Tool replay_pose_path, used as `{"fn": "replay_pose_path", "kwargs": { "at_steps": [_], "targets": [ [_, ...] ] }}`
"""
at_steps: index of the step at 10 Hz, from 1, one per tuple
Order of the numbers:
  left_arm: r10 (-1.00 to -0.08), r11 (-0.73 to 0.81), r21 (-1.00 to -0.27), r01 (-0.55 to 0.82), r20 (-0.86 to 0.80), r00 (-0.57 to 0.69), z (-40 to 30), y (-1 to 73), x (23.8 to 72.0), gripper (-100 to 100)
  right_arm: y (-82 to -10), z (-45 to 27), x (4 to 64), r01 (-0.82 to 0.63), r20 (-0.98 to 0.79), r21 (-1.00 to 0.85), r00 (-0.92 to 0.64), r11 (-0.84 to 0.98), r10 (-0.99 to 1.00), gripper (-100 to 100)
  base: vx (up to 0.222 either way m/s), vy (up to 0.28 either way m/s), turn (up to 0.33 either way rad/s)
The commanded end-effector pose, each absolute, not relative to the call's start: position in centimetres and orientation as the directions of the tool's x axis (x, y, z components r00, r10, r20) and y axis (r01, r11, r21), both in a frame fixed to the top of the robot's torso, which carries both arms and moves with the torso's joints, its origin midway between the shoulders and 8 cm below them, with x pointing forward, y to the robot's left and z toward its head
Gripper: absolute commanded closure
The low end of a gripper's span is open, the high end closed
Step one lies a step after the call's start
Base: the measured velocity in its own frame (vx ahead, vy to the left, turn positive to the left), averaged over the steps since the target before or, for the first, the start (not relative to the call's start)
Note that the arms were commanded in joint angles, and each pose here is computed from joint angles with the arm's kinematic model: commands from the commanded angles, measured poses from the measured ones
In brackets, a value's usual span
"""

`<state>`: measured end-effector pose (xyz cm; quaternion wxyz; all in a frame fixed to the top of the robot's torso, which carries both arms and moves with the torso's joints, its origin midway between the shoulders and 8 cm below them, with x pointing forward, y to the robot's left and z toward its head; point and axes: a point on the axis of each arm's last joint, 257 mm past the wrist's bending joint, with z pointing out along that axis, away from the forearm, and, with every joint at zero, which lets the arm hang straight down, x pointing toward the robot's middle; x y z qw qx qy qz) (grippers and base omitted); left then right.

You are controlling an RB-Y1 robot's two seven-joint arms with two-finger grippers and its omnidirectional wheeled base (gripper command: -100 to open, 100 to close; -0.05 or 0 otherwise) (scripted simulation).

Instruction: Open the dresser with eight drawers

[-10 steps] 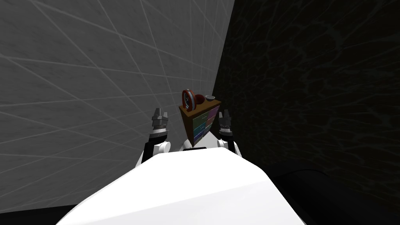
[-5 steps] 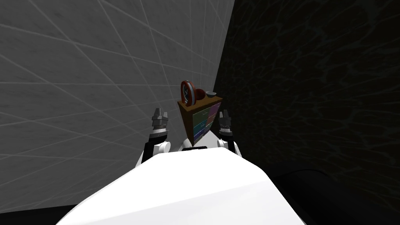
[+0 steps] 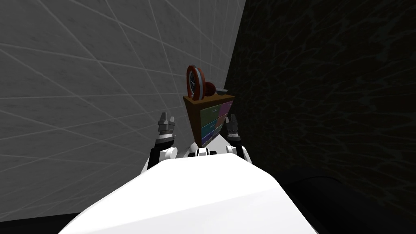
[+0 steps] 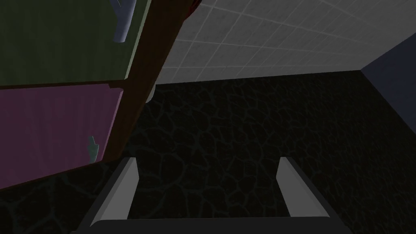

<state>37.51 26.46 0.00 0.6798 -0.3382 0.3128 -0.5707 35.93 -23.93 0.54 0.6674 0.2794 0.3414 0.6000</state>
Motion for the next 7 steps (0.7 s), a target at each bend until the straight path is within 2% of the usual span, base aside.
{"fn": "replay_pose_path", "kwargs": {
  "at_steps": [1,7],
  "targets": [
    [-0.987,0.12,-0.817,0.564,-0.039,0.153,0.0,26.5,37.5,0,-22.4,-1.9,37.3,-0.551,-0.241,0.805,0.039,0.222,0.97,-100,-0.018,-0.02,0.085],
    [-0.987,0.12,-0.817,0.564,-0.039,0.153,0.0,26.5,37.5,0,-20.2,-6.8,39.9,-0.434,-0.452,0.798,0.029,0.418,0.892,-100,-0.017,-0.016,0.08]
  ]
}}
